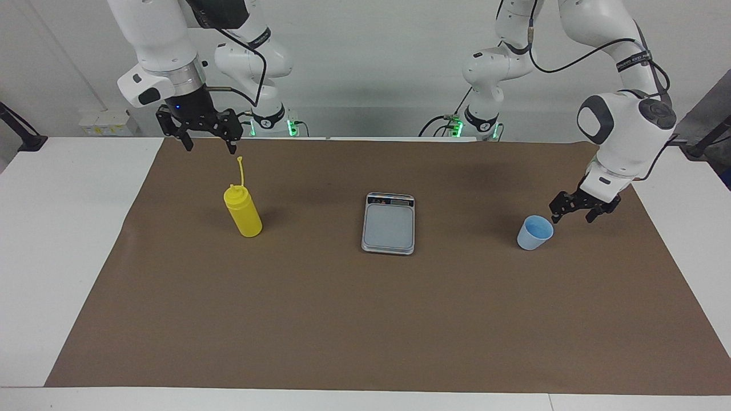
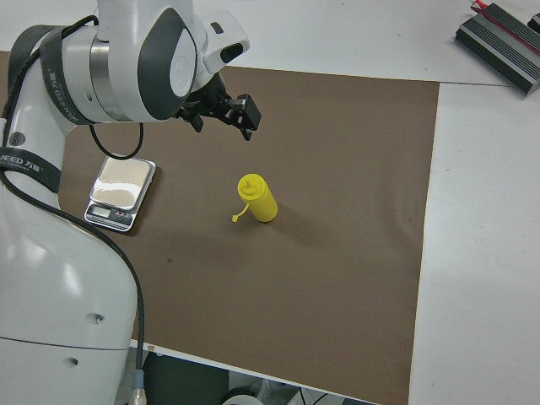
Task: Pour seasoning into cup on scale with both arms
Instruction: 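Reach the left gripper toward the light-blue cup, then close the left gripper on the rim of the blue cup, then carry the blue cup with the left gripper onto the scale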
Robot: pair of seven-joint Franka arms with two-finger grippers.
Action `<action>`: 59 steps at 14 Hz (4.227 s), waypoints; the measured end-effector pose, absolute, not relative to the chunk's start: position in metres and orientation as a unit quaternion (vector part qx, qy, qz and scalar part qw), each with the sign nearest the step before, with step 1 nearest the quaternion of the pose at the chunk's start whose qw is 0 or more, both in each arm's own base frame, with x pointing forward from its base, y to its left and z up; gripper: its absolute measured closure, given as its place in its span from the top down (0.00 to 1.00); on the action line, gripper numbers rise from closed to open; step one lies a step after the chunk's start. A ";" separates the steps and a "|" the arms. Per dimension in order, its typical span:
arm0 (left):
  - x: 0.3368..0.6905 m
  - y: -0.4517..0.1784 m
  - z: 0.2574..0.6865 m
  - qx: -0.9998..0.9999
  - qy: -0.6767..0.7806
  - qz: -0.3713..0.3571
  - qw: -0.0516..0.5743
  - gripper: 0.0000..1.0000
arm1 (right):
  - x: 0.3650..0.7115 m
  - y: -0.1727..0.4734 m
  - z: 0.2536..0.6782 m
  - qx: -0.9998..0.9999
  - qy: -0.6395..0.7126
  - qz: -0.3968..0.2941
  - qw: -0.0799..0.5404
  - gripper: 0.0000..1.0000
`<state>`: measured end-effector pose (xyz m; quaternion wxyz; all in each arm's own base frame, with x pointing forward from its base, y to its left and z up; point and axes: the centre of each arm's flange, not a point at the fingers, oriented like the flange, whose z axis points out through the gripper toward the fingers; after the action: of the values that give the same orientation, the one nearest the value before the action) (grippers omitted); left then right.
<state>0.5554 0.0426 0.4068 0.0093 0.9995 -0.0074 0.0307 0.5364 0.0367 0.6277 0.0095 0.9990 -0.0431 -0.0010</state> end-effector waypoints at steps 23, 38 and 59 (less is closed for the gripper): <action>0.551 0.018 0.354 0.999 -0.002 0.035 0.015 0.04 | 0.536 0.037 0.628 0.999 -0.043 -0.001 0.009 1.00; 0.550 -0.219 0.478 0.999 0.006 0.019 0.029 0.04 | 0.536 0.037 0.628 0.999 -0.043 -0.001 0.009 1.00; 0.486 -0.372 0.389 0.998 -0.009 0.024 0.052 0.04 | 0.536 0.037 0.628 0.999 -0.043 -0.001 0.009 1.00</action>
<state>0.4861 -0.3716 0.3887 0.0520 0.9983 -0.0094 0.0241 0.5364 0.0367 0.6277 0.0095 0.9990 -0.0431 -0.0010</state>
